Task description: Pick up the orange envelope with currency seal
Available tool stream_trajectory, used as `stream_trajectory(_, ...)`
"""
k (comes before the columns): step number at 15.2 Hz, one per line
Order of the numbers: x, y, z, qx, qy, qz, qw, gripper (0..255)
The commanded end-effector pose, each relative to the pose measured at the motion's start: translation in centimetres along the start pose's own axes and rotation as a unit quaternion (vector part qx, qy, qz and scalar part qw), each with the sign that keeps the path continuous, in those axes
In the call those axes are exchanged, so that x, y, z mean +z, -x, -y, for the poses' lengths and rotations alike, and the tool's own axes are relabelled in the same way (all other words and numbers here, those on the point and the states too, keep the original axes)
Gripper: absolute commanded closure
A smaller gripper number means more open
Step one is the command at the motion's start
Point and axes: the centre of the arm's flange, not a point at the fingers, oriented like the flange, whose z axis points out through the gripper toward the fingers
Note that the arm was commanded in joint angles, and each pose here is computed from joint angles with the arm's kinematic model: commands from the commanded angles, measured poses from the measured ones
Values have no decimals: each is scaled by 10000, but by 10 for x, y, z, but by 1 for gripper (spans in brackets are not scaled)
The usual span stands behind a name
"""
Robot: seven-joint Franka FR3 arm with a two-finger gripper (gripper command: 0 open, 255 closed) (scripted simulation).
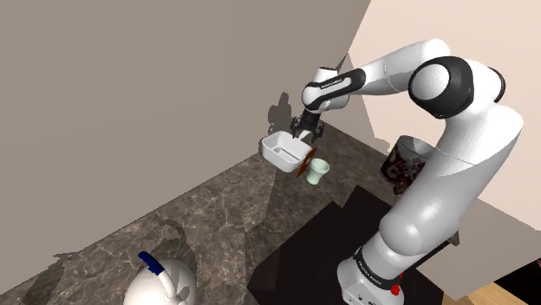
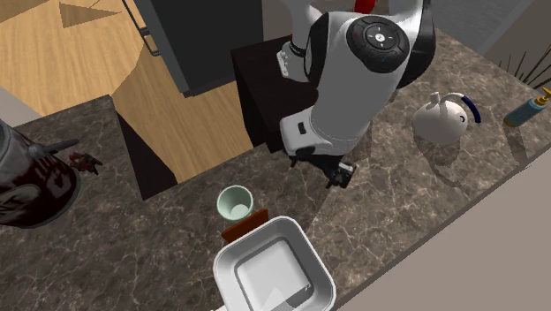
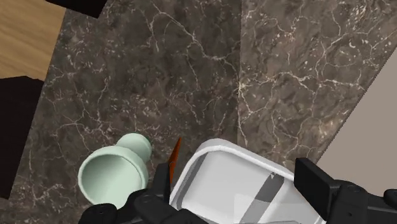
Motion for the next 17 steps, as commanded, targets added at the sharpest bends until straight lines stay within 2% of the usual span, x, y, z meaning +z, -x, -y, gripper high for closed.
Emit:
stream_trajectory(1,19,-21,-6,337,7,37,9994,0)
stream_trajectory(4,46,-49,-20,829,16,98,9965,0)
stream_trajectory(7,73,-75,-36,1319,24,159,9911,0)
stream_trajectory(13,125,-118,-73,2242,40,274,9741,0)
stream_trajectory(17,147,-118,-71,2242,40,274,9741,0)
